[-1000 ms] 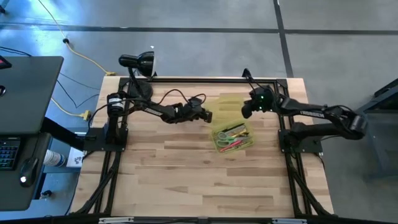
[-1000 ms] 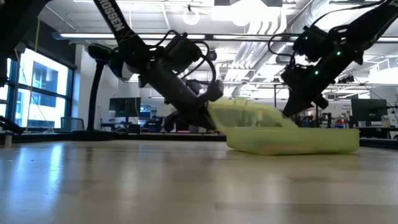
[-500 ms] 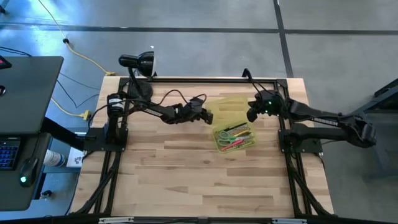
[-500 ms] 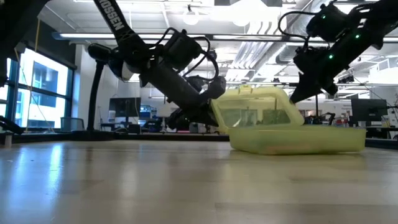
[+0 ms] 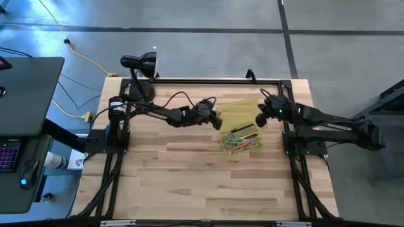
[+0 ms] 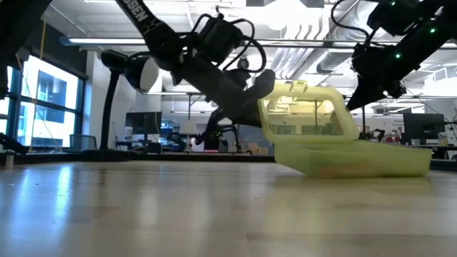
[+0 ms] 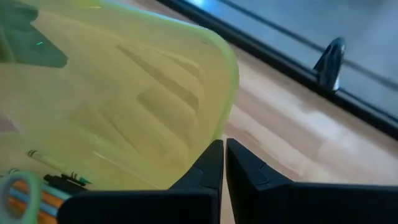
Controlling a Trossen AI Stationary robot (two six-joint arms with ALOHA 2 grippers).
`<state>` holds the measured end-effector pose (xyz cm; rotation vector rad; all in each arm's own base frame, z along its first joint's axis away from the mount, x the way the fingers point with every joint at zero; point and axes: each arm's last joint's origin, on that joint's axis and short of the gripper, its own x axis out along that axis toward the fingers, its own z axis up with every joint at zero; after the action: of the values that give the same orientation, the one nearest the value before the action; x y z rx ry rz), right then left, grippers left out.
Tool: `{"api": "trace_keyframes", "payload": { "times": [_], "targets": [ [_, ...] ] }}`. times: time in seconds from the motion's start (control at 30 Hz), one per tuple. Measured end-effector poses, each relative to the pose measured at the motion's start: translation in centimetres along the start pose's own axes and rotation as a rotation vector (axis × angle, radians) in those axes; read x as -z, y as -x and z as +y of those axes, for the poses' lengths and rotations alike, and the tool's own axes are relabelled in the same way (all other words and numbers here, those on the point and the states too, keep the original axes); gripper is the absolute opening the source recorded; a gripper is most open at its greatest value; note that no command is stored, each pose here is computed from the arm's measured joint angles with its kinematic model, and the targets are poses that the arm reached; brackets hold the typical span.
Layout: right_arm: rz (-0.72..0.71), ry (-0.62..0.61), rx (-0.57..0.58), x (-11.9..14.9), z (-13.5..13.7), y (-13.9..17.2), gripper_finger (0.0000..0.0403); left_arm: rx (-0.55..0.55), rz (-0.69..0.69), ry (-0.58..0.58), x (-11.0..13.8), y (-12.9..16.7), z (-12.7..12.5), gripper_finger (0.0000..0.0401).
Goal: Pick & place school supplies into a supply box
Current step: Close the yellow supply box
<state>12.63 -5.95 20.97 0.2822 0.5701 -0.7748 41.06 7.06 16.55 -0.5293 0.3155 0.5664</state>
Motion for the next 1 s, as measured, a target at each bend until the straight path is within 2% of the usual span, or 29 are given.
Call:
{"api": "trace_keyframes", "payload": {
  "times": [0.13, 0.33, 0.7, 0.83, 1.0],
  "targets": [
    [-0.023, 0.027, 0.032, 0.2, 0.1, 0.7, 0.0, -0.064, 0.031, -0.058, -0.8, -0.1, -0.4, 0.0027],
    [0.018, 0.06, 0.047, 0.9, 0.3, 0.9, 0.0, -0.162, 0.085, -0.131, -1.5, 0.0, -0.9, 0.0018],
    [0.007, 0.133, 0.068, 2.0, 1.2, 1.1, 0.0, -0.15, 0.035, -0.267, -1.9, 1.0, -4.3, 0.0019],
    [-0.012, 0.1, 0.064, 2.1, 1.7, 1.4, 0.0, -0.135, 0.009, -0.298, -2.0, 1.4, -5.5, 0.0018],
    [-0.015, 0.041, 0.033, 2.4, 2.2, 1.7, 0.0, -0.127, 0.01, -0.326, -2.0, 1.6, -6.0, 0.0024]
  ]
}}
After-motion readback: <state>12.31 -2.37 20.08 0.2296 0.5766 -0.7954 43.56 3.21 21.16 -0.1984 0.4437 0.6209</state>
